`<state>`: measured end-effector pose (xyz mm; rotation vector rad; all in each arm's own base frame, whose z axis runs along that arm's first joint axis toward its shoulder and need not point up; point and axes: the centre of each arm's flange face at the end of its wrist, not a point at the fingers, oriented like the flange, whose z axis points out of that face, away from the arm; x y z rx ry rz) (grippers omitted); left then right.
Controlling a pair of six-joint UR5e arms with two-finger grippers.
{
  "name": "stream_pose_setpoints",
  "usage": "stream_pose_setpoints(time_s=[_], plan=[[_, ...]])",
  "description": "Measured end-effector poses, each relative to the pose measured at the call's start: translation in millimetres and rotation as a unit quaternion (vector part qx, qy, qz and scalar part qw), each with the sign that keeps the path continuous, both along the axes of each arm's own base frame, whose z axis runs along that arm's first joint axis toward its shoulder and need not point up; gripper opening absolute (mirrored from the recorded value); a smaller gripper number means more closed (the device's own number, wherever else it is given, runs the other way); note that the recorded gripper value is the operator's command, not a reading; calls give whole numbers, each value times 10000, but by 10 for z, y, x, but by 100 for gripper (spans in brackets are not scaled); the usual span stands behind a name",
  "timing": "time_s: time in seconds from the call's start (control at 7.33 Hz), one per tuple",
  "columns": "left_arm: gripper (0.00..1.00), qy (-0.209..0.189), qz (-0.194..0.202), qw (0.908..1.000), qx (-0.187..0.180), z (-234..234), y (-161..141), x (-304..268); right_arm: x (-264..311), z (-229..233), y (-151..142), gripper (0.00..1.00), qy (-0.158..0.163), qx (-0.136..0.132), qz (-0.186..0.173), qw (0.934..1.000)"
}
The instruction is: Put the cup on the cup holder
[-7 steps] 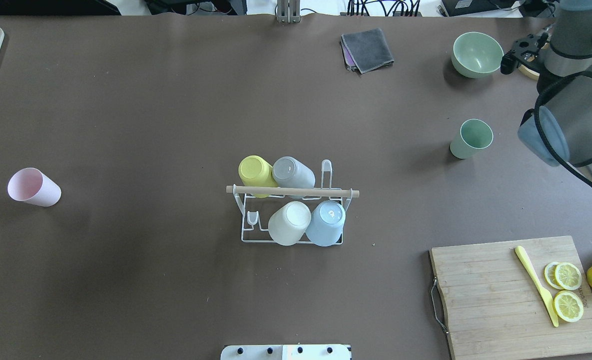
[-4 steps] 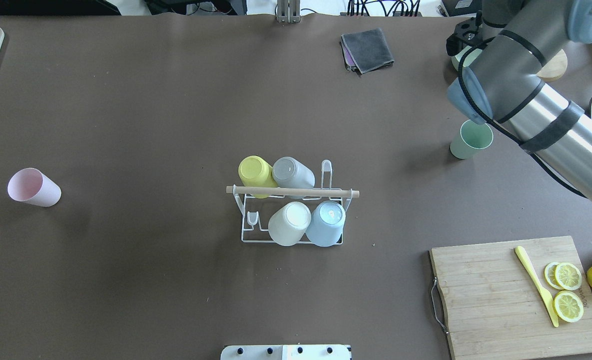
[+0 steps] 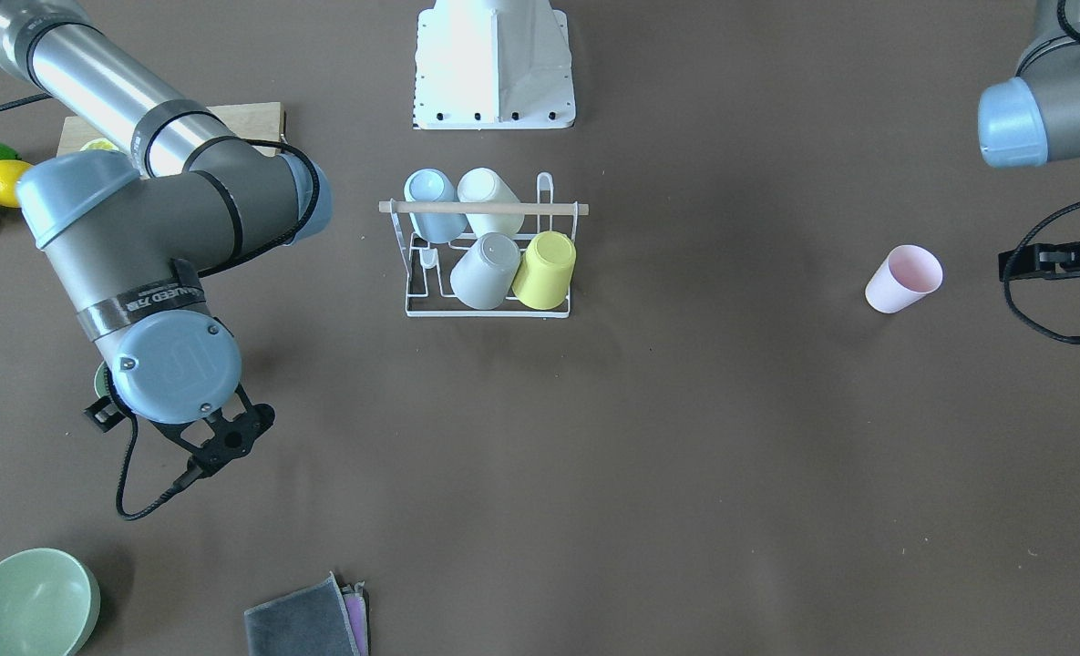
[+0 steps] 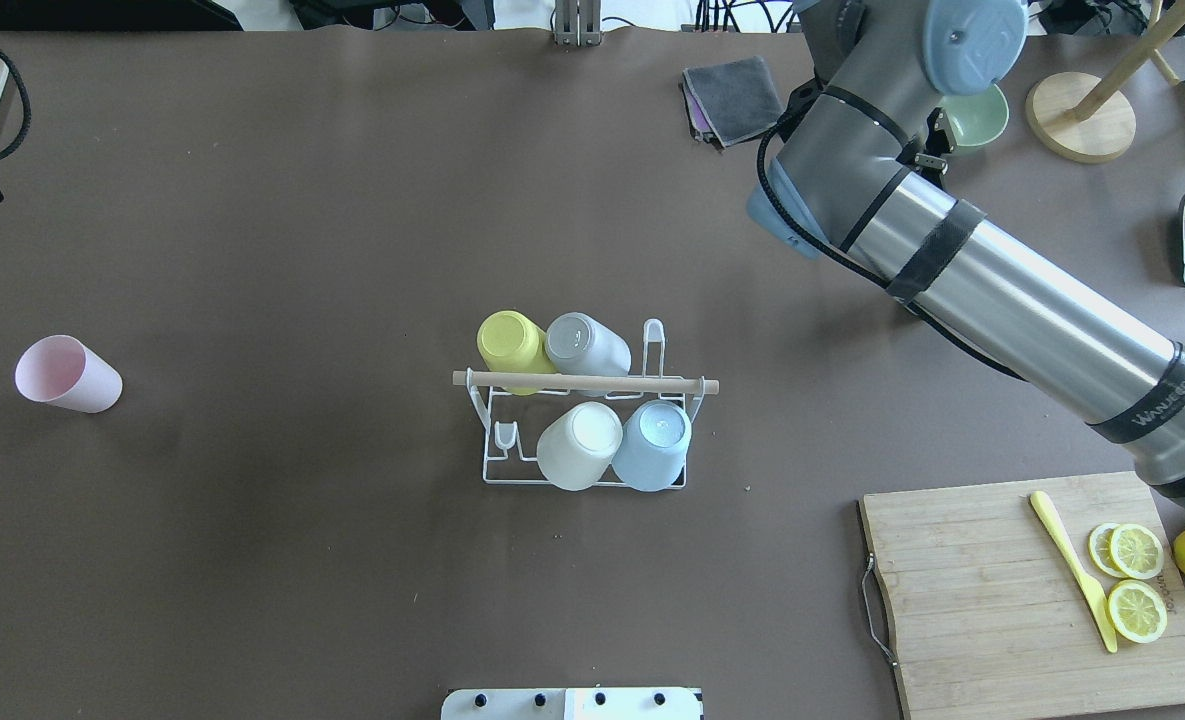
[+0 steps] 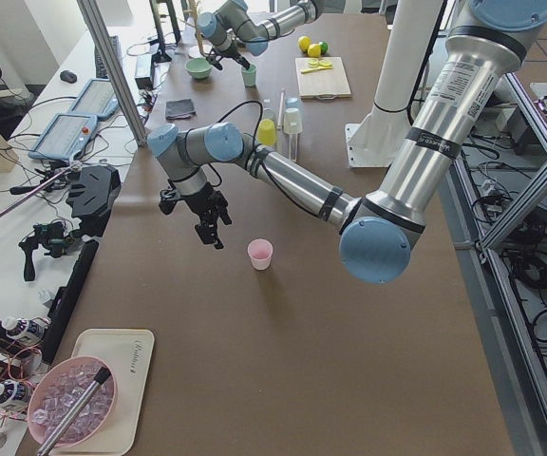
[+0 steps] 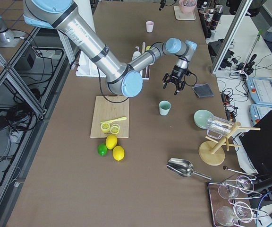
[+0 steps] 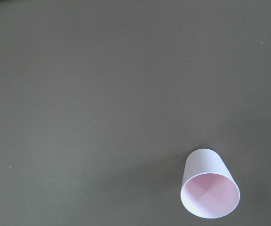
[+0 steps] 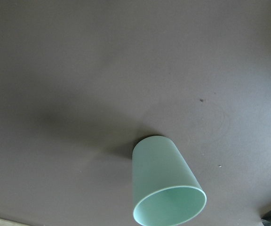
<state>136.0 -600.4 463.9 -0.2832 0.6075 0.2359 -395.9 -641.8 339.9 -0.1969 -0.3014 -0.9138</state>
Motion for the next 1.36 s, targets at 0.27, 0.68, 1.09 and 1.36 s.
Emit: stream_pose_setpoints(time_s=[0.27,0.68,1.09,1.36], plan=[[98,143,177,9996,145,278,-179,340,-328,134,14,100,164,217,-282,9992],[98,349,378,9986,-150,638,-379,844,-573,375,20,100,340,486,-907,9941],[98,310,623,9971,-292,701,-423,1311,-789,563,127,100,552,605,-1421,9865],[98,248,765,9959,-408,821,-340,1481,-837,711,182,100,661,592,-1685,9817]])
